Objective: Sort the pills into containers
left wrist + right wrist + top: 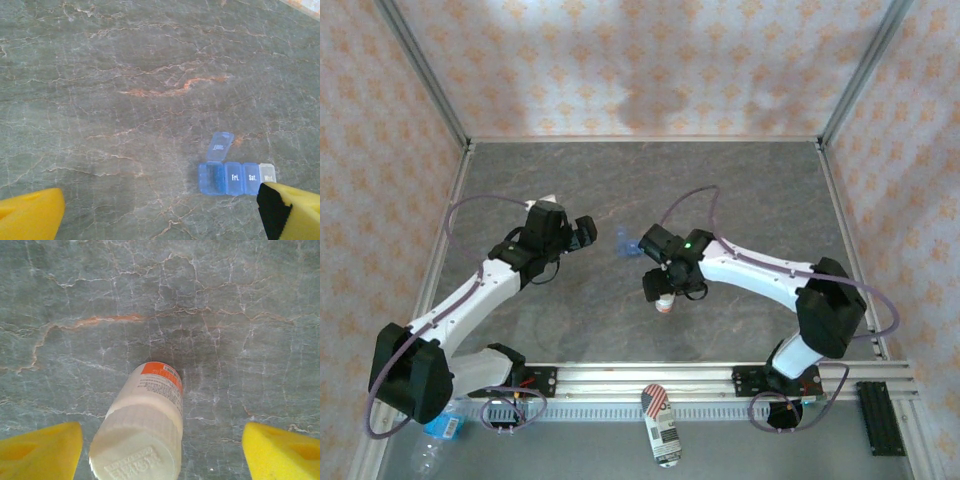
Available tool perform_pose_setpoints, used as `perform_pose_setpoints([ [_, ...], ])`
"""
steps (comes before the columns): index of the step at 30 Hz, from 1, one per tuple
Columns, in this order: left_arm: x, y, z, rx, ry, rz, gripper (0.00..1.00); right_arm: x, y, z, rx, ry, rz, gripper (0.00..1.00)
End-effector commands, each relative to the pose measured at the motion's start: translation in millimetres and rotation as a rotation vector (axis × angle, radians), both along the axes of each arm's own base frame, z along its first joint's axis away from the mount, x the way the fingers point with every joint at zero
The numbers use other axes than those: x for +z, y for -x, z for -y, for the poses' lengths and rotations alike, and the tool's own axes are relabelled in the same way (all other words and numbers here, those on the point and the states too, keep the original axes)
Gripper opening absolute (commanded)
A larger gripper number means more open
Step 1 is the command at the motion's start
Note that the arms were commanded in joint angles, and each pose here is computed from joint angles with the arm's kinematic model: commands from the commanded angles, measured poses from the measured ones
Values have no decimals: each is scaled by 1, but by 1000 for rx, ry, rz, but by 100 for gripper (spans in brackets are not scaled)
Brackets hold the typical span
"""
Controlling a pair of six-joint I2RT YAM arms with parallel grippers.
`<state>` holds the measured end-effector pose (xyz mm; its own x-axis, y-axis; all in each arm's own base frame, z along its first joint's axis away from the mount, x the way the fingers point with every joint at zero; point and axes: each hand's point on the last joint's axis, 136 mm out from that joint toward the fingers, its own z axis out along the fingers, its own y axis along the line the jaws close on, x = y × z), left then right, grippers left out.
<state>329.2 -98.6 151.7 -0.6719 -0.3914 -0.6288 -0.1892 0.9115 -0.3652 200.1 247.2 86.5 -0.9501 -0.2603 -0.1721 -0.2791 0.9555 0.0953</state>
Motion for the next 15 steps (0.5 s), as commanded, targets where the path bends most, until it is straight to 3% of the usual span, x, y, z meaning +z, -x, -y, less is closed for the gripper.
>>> perform_pose_setpoints([
  [1,-3,4,-9,10,-32,-8,100,-6,-1,8,-17,65,7,81],
  [12,3,1,-8,6,-6,10,100,-20,4,9,-13,83,-29,62],
  [15,7,1,-7,2,3,22,100,-24,6,8,-12,83,-41,66],
])
